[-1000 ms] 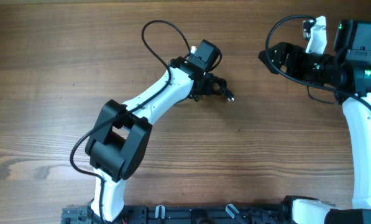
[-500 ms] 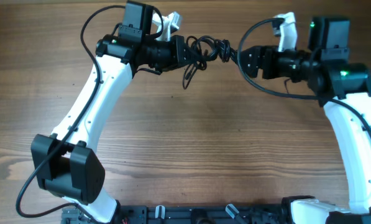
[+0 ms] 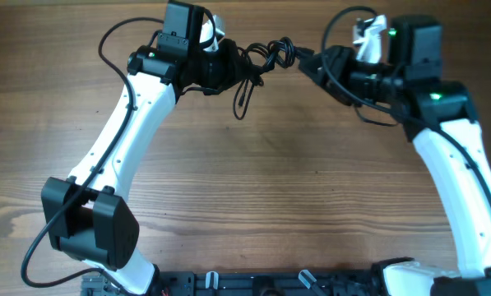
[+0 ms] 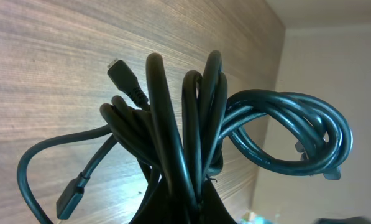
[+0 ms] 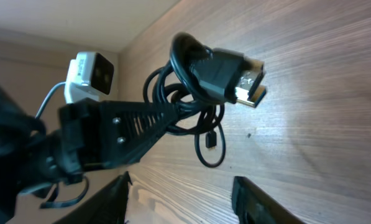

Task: Untangle cables
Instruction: 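Grasp the cable bundle with both grippers and lift it up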

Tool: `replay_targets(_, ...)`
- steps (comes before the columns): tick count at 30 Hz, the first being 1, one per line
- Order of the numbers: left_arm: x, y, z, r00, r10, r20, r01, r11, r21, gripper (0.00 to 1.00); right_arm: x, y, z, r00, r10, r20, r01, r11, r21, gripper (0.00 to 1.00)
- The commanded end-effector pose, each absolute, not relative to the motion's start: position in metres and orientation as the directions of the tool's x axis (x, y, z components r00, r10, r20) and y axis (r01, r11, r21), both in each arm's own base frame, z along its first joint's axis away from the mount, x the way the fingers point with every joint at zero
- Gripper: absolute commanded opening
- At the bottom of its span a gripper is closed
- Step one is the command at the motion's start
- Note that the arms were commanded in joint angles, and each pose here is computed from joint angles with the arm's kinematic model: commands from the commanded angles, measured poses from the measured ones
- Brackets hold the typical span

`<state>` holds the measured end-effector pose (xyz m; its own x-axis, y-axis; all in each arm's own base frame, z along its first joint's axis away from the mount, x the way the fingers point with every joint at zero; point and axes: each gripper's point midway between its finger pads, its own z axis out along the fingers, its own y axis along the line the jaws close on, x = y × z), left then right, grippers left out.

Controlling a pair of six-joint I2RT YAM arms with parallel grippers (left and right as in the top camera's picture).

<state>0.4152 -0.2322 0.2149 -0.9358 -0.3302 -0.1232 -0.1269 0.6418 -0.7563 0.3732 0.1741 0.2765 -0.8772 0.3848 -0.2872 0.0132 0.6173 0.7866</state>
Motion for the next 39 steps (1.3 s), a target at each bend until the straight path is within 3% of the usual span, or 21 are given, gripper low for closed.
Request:
replay_targets(1, 0.411, -0.242, 0.228, -0.938, -0.344, -0.038, -0.176, 0.568, -0.804, 0.04, 0.393, 0.200, 0.255, -0.889, 0.382, -0.252, 0.041, 0.615, 0.788, 0.52)
replay_targets(10, 0.383, -0.267, 0.255, -0.984, -0.172, 0.053, -0.123, 0.426, -0.896, 0.04, 0.449, 0.234, 0.211, -0.879, 0.420, -0.225, 0.051, 0.553, 0.832, 0.47)
replay_targets(14, 0.374, -0.276, 0.274, -0.996, -0.081, 0.032, -0.058, 0.344, -0.937, 0.05, 0.449, 0.242, 0.211, -0.884, 0.412, -0.222, 0.041, 0.541, 0.840, 0.13)
replay_targets(16, 0.369, -0.277, 0.278, -0.999, -0.031, -0.020, 0.009, 0.324, -0.946, 0.06, 0.454, 0.238, 0.215, -0.874, 0.424, -0.236, 0.030, 0.534, 0.845, 0.04)
replay_targets(17, 0.364, -0.278, 0.280, -0.996, 0.020, -0.090, 0.092, 0.305, -0.948, 0.10, 0.459, 0.234, 0.222, -0.871, 0.425, -0.246, 0.008, 0.513, 0.858, 0.04)
replay_targets(21, 0.350, -0.274, 0.269, -0.973, 0.108, -0.206, 0.230, 0.321, -0.919, 0.09, 0.468, 0.216, 0.241, -0.869, 0.439, -0.229, -0.020, 0.431, 0.902, 0.04)
replay_targets(24, 0.339, -0.271, 0.261, -0.958, 0.158, -0.241, 0.281, 0.331, -0.901, 0.21, 0.478, 0.195, 0.252, -0.856, 0.474, -0.209, -0.014, 0.382, 0.924, 0.04)
replay_targets(26, 0.334, -0.269, 0.258, -0.946, 0.185, -0.267, 0.316, 0.330, -0.890, 0.18, 0.482, 0.185, 0.259, -0.849, 0.487, -0.205, -0.021, 0.356, 0.934, 0.04)
replay_targets(28, 0.329, -0.267, 0.255, -0.931, 0.216, -0.295, 0.353, 0.326, -0.877, 0.04, 0.485, 0.176, 0.263, -0.843, 0.499, -0.201, -0.023, 0.340, 0.940, 0.04)
replay_targets(32, 0.330, -0.268, 0.255, -0.918, 0.222, -0.327, 0.386, 0.318, -0.866, 0.04, 0.483, 0.175, 0.263, -0.851, 0.484, -0.204, -0.033, 0.339, 0.940, 0.04)
replay_targets(33, 0.334, -0.269, 0.257, -0.917, 0.213, -0.336, 0.390, 0.315, -0.865, 0.12, 0.481, 0.175, 0.260, -0.855, 0.480, -0.194, -0.022, 0.341, 0.940, 0.04)
replay_targets(34, 0.339, -0.270, 0.259, -0.920, 0.195, -0.341, 0.388, 0.318, -0.865, 0.24, 0.479, 0.175, 0.256, -0.860, 0.477, -0.182, -0.007, 0.346, 0.938, 0.04)
replay_targets(35, 0.348, -0.270, 0.256, -0.929, 0.165, -0.331, 0.369, 0.361, -0.856, 0.25, 0.477, 0.175, 0.252, -0.864, 0.470, -0.180, 0.000, 0.358, 0.934, 0.04)
replay_targets(39, 0.397, -0.235, 0.212, -0.957, -0.093, -0.273, 0.132, 0.701, -0.701, 0.20, 0.461, 0.180, 0.242, -0.904, 0.382, -0.192, -0.035, 0.382, 0.924, 0.05)
